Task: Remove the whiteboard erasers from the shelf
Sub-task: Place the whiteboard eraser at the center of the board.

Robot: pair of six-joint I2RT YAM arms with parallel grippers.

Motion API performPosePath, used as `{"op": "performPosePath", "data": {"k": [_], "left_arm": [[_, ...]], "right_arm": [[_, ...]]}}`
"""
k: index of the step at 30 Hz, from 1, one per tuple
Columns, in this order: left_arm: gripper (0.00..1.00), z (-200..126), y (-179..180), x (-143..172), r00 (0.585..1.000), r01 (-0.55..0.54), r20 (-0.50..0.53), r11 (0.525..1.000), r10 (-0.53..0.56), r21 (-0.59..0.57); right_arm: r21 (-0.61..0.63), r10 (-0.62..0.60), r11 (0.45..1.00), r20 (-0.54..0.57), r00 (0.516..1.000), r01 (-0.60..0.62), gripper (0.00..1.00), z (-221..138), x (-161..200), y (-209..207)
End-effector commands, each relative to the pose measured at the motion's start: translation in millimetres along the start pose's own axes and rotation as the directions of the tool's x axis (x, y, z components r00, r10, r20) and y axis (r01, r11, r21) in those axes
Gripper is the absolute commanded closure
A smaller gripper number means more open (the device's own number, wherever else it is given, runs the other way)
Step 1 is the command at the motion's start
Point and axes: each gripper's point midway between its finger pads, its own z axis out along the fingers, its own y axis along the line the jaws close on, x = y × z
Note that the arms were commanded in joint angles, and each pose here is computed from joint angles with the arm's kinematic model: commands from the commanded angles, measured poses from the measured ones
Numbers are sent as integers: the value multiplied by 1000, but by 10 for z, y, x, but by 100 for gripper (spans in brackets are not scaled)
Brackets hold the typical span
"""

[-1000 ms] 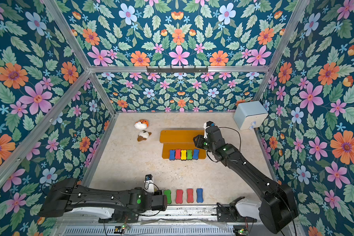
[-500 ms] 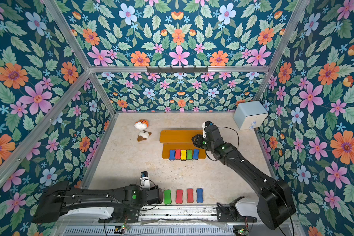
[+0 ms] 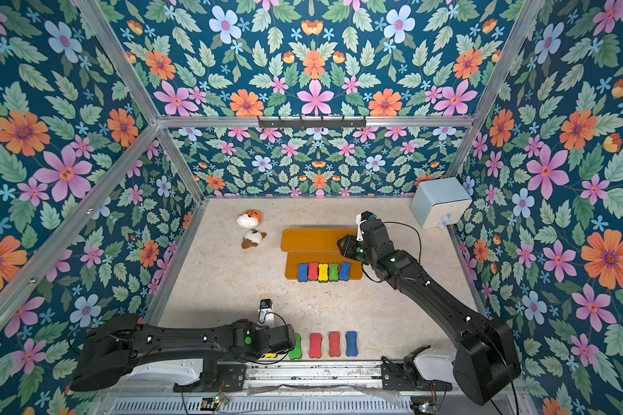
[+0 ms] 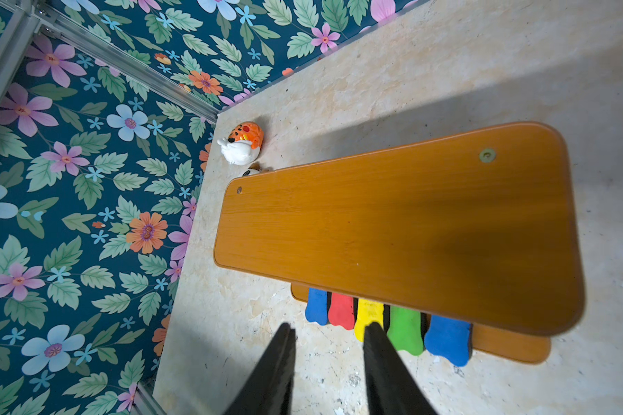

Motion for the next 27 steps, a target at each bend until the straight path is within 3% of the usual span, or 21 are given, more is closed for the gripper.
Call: {"op": "performPosePath", "data": {"k": [1,11,15,20,27], "left_arm": [[35,-3,-30,-4,1000,-17,-4,1000,17,3],[34,-24,4,-17,1000,-3,1,1000,3,-5],[31,-164,-18,-208,998,-8,55,1000,9,-8],[29,-372,-100,-733,990,2,138,1000,-5,26],[28,-576,-348,-1916,967,10,249,984,-55,179]], "right_arm": [[-3,-5,1000,6,1000,5,63,-8,-20,20],[-10,-6,1000,9,1000,6,63,-3,-32,34],[-6,-12,1000,16,1000,13,63,-1,-47,30],[18,-55,998,42,998,54,63,-14,-120,14],[120,-124,986,84,989,114,60,11,-226,-164]]}}
